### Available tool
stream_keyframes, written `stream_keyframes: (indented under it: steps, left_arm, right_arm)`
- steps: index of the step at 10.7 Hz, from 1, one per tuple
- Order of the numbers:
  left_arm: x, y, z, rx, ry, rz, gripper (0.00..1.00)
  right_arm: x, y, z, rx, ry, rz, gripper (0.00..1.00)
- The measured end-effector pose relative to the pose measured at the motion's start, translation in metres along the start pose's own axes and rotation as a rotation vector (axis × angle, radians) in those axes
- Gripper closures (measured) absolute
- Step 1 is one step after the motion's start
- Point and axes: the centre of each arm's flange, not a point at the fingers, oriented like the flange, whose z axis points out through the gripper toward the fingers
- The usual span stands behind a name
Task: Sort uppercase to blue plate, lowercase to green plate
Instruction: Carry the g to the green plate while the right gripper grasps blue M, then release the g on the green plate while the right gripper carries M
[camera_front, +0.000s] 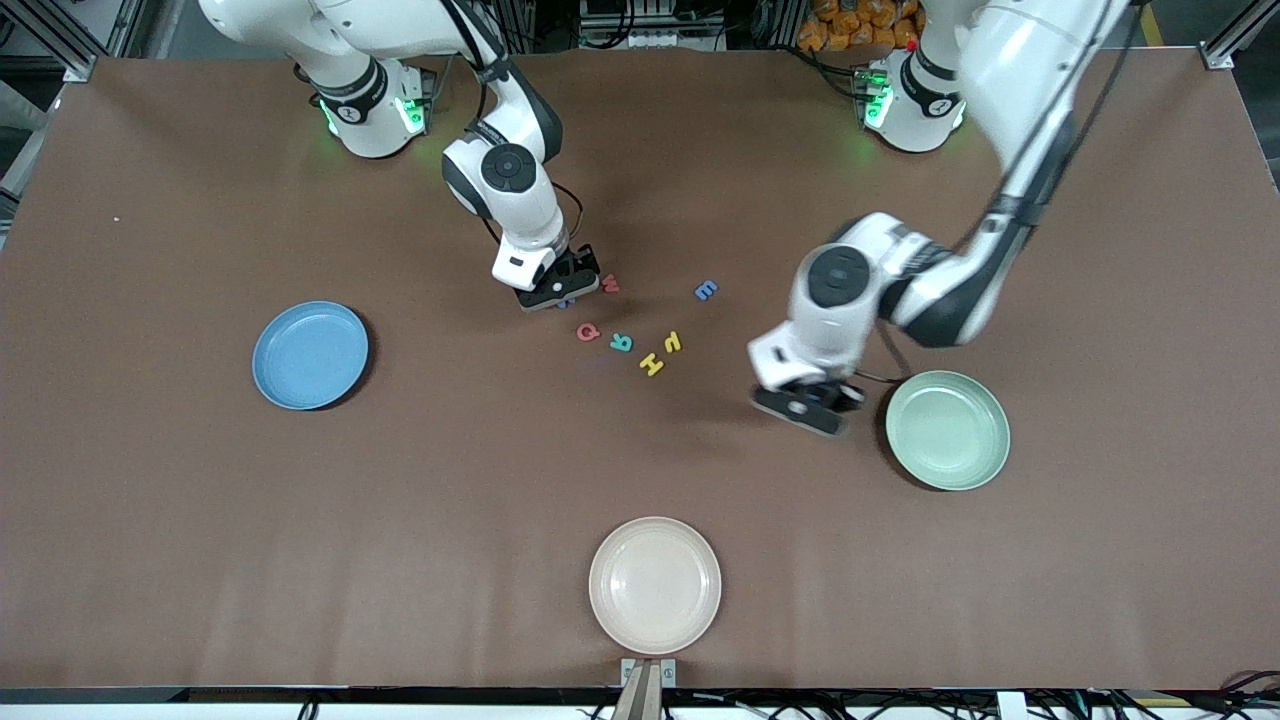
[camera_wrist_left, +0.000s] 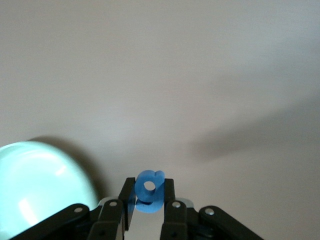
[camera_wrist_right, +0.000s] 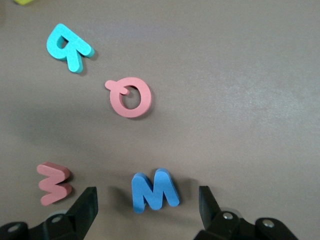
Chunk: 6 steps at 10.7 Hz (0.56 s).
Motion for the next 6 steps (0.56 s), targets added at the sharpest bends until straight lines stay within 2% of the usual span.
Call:
stream_keyframes:
  steps: [2,3,6]
  left_arm:
    - [-0.013,-0.098,0.024,-0.019,-0.042,-0.103,0.74]
    - [-0.021,-0.125,0.036,-0.033,-0.062,-0.144,0.74]
    - [-0.037,-0.156,0.07,-0.046,-0.11,-0.198,0.72]
  right_arm:
    - [-0.001,0.002,0.006,0.001,0.003,-0.062,0.13]
    - [0.0,0.005,0.008,0.0,0.003,-0.075,0.13]
    - [-0.001,0.006,0.01,-0.002,0.0,-0.087,0.22]
